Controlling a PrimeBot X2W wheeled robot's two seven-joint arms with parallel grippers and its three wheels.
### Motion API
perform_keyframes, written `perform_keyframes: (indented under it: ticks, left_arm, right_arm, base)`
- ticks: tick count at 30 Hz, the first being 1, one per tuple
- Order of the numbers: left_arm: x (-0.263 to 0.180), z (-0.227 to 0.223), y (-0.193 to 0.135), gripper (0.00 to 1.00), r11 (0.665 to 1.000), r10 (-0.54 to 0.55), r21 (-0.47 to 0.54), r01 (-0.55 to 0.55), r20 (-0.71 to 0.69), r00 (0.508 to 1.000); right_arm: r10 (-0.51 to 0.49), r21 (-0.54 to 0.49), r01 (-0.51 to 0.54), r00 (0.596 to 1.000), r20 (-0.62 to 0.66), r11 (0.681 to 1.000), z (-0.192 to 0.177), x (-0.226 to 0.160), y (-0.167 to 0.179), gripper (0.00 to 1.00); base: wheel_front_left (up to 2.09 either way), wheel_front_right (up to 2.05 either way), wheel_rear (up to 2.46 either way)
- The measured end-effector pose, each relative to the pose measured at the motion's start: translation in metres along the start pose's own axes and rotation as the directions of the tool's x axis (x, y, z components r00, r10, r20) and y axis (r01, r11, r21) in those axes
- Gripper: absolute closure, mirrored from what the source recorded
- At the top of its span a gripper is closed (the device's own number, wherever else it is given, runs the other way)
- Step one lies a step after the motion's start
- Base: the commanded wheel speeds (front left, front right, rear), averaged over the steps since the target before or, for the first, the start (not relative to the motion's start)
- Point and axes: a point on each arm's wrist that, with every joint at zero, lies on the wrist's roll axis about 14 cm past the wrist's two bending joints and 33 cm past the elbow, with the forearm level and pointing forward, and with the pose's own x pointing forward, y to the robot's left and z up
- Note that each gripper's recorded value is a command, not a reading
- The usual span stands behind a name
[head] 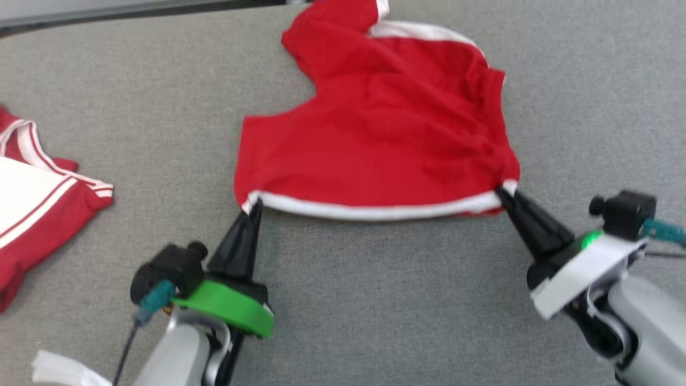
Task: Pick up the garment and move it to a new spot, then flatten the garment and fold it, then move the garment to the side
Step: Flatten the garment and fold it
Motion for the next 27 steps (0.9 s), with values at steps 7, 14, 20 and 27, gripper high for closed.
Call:
perform_keyframes:
  ticks: [7,14,20,27]
  left_arm:
    - [-0.040,-0.010,-0.028,1.00,1.000,-0.028,0.003,0.028,-0.022,0.999]
    - [-0.059,-0.003,-0.032,1.00,0.999,-0.038,0.033,0.038,-0.003,0.999]
    - [-0.032,0.037,-0.040,1.00,0.980,-0.134,0.157,0.123,0.058,0.989]
    - [0.039,0.140,-0.052,1.00,0.912,-0.267,0.358,0.199,0.152,0.952]
  right_arm:
    - [0.004,0.016,-0.004,1.000,-0.017,1.000,-0.017,-0.043,0.024,1.00]
    - [-0.015,0.023,0.015,1.000,0.017,1.000,-0.012,-0.067,0.030,1.00]
    - [0.025,-0.063,-0.019,0.996,0.087,0.998,0.026,-0.050,0.034,1.00]
    - [0.048,-0.106,-0.024,0.971,0.235,0.994,0.121,0.009,0.026,1.00]
  base:
    - [0.00,0.00,0.00]
    - [0.00,0.00,0.00]
    - [0.00,0.00,0.00]
    - [0.00,0.00,0.00]
